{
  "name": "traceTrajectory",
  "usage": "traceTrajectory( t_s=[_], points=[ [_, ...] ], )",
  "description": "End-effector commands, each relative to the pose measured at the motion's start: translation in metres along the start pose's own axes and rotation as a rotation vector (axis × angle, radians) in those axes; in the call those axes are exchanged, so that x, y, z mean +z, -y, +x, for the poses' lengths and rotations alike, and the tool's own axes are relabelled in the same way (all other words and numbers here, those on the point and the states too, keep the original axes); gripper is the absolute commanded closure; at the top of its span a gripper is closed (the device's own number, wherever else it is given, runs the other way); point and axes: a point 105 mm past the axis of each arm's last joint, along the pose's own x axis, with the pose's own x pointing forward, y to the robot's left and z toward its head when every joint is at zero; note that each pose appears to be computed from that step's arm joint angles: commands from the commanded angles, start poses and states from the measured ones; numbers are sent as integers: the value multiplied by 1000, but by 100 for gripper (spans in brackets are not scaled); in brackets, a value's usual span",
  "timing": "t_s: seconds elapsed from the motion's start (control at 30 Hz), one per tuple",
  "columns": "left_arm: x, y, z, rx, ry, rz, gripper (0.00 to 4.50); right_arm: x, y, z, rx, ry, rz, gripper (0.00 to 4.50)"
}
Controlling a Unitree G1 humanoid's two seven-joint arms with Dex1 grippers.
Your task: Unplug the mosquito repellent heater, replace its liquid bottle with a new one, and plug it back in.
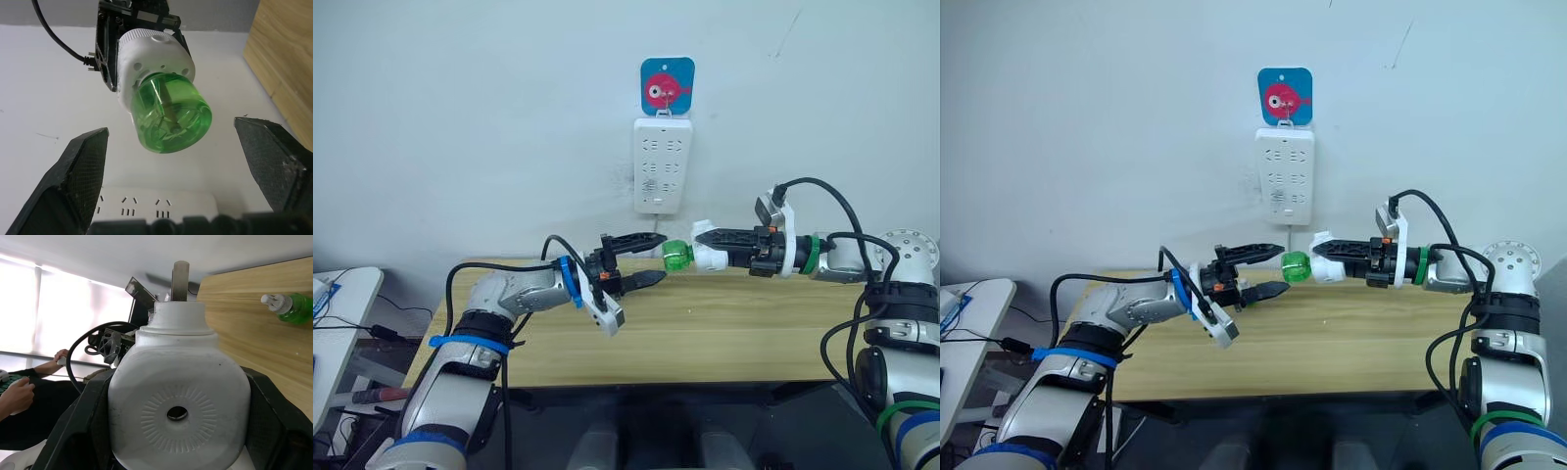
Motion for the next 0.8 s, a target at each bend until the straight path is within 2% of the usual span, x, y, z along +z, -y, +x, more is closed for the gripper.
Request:
traceTrajectory(
  t_s=[0.03, 0.5, 0.6, 0.77, 0.8],
  points=[
    [0, -7, 7, 51, 17, 35, 0, 6, -17, -4, 62, 20, -40, 148],
    [7, -9, 27, 117, 56, 65, 0, -1, -21, -1, 84, -4, -43, 148],
    [8, -9, 28, 119, 66, 68, 59, -2, -21, -1, 84, -7, -41, 148],
    [11, -14, 30, 140, 87, 72, 206, -2, -20, 0, 82, -7, -37, 148],
    [11, -15, 30, 142, 92, 72, 219, -2, -19, 0, 81, -6, -36, 148]
  ],
)
